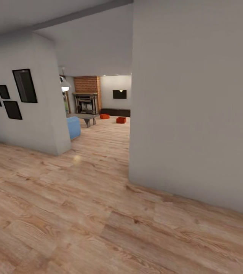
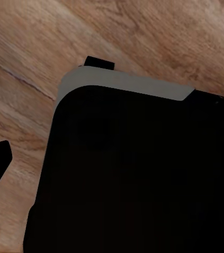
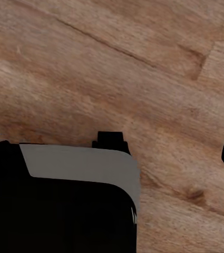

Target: Move the two storage containers from the living room to the garage. In the garage, place one container on the floor and stack the other container on top of it (either order is fine).

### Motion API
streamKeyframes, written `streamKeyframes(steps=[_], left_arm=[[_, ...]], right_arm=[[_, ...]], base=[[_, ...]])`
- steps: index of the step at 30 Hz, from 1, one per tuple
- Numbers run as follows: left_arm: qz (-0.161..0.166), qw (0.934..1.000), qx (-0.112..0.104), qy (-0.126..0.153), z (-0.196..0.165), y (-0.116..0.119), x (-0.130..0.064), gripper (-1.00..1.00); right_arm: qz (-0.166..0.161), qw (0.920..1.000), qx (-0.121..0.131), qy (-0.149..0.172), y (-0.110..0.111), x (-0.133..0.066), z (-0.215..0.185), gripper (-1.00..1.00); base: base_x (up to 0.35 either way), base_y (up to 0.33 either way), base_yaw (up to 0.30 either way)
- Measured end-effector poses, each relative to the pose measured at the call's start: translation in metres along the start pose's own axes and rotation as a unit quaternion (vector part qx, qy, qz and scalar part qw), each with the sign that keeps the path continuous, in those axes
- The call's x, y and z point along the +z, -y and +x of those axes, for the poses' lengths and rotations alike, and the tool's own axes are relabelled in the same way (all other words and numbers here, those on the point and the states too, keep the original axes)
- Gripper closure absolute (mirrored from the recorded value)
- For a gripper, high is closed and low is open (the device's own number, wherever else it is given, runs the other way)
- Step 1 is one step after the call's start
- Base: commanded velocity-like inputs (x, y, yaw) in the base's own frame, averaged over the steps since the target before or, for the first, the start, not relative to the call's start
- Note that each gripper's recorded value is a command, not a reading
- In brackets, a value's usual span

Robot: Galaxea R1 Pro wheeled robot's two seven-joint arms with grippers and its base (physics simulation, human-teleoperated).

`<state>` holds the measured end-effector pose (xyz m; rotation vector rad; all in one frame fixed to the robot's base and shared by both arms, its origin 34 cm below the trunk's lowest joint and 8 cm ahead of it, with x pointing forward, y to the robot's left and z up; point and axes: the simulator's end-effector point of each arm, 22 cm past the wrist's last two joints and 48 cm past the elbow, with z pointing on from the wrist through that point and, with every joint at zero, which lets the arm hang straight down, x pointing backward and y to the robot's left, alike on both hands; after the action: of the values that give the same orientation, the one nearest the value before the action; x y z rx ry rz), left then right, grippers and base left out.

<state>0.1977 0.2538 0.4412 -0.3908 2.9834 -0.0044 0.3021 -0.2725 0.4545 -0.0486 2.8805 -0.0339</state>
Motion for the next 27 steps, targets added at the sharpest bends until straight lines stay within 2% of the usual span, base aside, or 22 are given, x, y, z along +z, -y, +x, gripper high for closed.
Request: streamKeyframes(steps=[27], left_arm=[[0.0,1.0,0.0,-0.001,0.0001,-0.0007,0.0,-1.0]], right_arm=[[0.0,1.0,0.0,0.0,-0.0006,0.0,-0.0003,-1.0]], base=[[0.324,0.0,0.257]])
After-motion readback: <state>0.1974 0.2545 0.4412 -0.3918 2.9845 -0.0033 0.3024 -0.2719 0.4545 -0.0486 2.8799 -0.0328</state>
